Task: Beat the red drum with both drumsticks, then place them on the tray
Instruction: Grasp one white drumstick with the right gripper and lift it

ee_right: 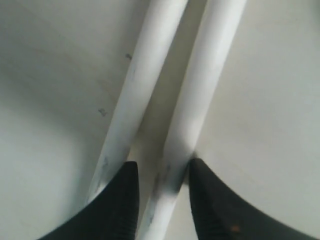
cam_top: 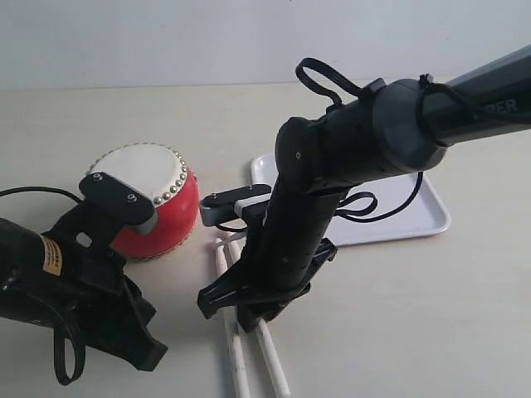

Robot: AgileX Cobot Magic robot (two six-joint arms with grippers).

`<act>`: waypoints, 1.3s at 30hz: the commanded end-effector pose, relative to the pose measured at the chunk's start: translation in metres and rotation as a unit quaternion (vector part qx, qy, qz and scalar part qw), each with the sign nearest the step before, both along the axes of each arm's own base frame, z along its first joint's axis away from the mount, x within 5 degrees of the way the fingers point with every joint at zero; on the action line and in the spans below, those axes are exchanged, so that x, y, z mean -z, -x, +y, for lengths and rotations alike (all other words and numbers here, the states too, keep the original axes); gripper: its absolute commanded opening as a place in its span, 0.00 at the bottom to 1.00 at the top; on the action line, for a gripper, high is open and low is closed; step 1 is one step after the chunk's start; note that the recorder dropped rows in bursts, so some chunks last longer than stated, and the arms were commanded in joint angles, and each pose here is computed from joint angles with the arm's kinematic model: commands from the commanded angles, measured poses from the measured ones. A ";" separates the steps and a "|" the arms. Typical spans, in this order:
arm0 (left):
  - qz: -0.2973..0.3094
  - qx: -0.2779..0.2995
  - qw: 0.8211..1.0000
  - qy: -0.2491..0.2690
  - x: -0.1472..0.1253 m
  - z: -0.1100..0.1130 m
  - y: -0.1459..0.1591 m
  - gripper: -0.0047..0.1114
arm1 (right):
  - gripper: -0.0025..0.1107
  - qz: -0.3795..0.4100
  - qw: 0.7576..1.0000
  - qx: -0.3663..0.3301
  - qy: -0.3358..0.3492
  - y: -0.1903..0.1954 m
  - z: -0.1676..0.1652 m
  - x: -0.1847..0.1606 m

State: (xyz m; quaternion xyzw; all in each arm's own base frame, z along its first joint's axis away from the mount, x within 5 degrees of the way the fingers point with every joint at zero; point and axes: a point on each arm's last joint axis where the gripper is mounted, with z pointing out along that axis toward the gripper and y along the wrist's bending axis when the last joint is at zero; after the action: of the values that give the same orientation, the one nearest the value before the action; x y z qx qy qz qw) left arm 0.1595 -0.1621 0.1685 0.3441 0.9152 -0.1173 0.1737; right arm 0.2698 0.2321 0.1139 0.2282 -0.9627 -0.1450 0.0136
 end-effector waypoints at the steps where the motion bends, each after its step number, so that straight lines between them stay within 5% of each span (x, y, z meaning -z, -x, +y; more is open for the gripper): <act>1: -0.005 0.000 1.000 0.004 -0.001 0.000 0.001 0.04 | 0.32 0.011 1.000 0.012 -0.003 0.000 0.002 0.006; 14: 0.005 -0.010 1.000 -0.001 0.005 0.004 0.005 0.04 | 0.32 0.016 1.000 -0.004 -0.021 0.000 0.006 0.017; 29: 0.007 -0.025 1.000 0.009 0.009 0.005 0.007 0.04 | 0.32 0.005 0.992 0.024 0.120 -0.004 -0.018 0.030; 39: 0.006 -0.025 1.000 0.010 0.009 0.005 0.007 0.04 | 0.11 -0.022 0.992 0.008 0.126 -0.009 -0.019 0.032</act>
State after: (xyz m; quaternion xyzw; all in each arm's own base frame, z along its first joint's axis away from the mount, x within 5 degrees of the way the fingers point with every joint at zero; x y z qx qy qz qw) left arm 0.1535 -0.1559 0.1586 0.3241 0.9233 -0.1183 0.1690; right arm 0.2790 0.2185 0.1030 0.2033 -0.9781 -0.0428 0.0095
